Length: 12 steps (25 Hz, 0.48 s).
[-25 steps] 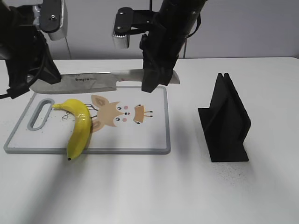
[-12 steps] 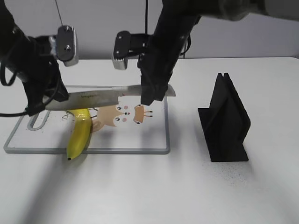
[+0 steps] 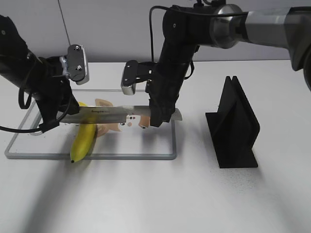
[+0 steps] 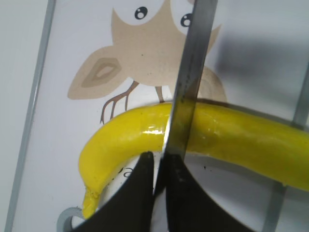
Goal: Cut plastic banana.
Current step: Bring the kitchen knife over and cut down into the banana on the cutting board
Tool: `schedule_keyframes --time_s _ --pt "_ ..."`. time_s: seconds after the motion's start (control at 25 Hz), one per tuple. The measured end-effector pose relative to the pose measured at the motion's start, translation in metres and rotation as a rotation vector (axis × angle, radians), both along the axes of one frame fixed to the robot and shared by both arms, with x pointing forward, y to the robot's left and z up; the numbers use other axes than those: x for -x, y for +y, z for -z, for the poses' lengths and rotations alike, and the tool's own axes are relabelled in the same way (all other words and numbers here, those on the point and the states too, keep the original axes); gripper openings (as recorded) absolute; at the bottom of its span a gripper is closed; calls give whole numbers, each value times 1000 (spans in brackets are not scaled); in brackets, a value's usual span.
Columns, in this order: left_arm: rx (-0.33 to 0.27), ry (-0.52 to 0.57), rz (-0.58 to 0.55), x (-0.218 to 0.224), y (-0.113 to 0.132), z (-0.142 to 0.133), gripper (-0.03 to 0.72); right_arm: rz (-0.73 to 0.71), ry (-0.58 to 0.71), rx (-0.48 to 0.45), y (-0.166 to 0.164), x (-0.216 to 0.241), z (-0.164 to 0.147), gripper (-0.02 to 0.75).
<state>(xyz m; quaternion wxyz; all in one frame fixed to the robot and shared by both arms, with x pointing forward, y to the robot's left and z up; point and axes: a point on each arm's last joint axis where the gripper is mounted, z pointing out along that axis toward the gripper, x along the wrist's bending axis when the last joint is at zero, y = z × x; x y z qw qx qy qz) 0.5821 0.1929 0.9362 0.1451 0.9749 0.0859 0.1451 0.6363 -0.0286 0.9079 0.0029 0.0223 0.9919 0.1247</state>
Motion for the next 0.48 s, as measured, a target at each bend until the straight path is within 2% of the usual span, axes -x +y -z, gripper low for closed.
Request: schedule_keyframes --time_s 0.48 --pt "5 10 -2 1 0 0 38 3 -3 -2 0 0 0 180"
